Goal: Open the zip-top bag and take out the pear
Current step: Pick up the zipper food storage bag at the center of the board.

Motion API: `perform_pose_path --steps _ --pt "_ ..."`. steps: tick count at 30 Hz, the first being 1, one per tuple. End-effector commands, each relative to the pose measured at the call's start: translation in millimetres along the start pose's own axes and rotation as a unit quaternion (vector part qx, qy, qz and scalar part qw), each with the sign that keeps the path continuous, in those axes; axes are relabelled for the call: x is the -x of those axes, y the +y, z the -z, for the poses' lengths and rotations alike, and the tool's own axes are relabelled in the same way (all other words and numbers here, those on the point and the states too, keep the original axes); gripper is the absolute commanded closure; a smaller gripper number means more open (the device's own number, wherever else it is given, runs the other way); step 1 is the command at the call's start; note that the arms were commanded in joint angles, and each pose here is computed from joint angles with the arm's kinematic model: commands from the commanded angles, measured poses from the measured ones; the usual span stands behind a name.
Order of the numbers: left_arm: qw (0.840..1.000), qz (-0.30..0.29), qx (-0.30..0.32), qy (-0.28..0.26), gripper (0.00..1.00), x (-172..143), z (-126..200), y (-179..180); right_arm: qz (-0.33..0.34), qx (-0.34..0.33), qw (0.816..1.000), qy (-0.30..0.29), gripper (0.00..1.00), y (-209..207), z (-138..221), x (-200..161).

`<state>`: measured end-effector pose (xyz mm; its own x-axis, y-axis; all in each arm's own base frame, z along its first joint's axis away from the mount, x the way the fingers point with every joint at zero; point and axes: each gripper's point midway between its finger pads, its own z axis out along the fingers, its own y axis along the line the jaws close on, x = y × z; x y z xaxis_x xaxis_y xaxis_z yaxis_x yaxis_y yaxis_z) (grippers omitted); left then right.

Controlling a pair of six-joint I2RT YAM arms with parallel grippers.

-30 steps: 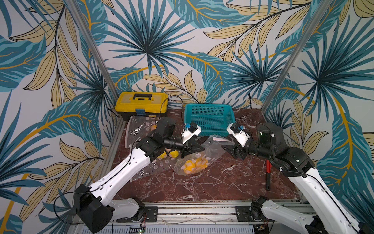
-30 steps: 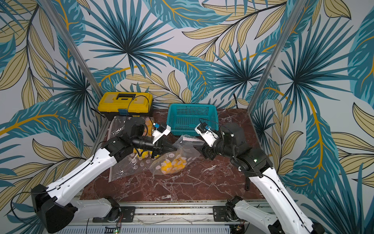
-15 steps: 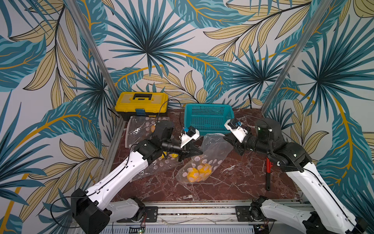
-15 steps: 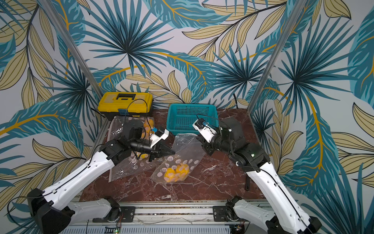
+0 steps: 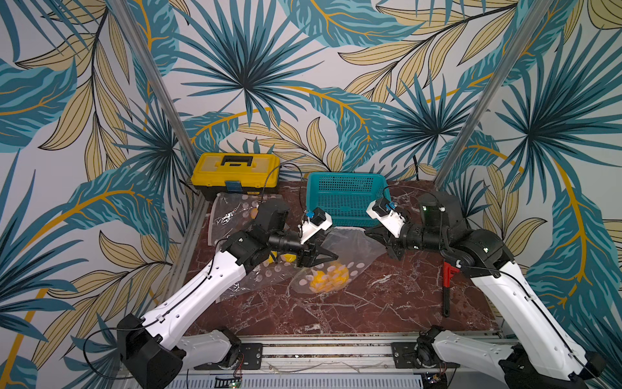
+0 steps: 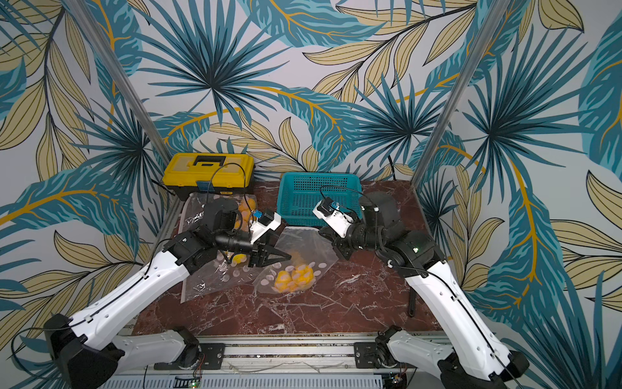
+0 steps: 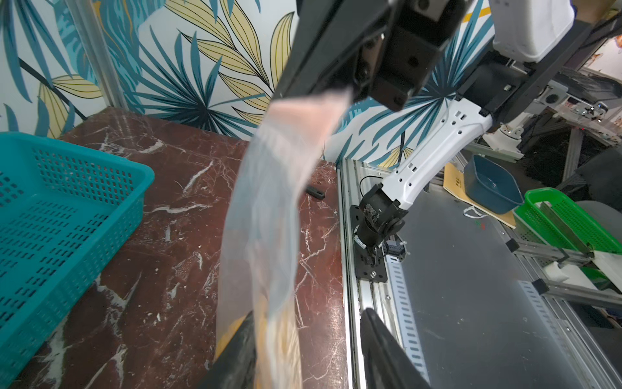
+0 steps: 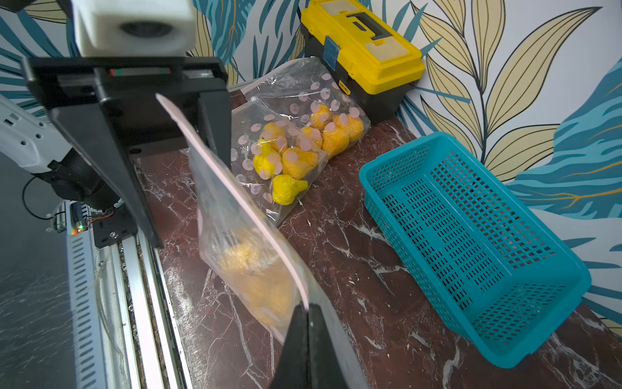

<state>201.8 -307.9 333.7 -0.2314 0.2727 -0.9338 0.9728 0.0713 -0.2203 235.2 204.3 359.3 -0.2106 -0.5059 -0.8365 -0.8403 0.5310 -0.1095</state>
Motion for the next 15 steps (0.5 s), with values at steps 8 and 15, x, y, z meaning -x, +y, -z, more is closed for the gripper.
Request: perform_pose_path --steps 8,15 --pt "0.998 -0.048 -0.027 -0.027 0.47 45 -12 -2 -0.007 0.023 1.0 -0.02 1.0 4 -3 13" --pt "0.999 -0.046 -0.008 -0.019 0.94 39 -16 8 -0.01 0.001 1.0 -0.02 1.0 -4 -5 14"
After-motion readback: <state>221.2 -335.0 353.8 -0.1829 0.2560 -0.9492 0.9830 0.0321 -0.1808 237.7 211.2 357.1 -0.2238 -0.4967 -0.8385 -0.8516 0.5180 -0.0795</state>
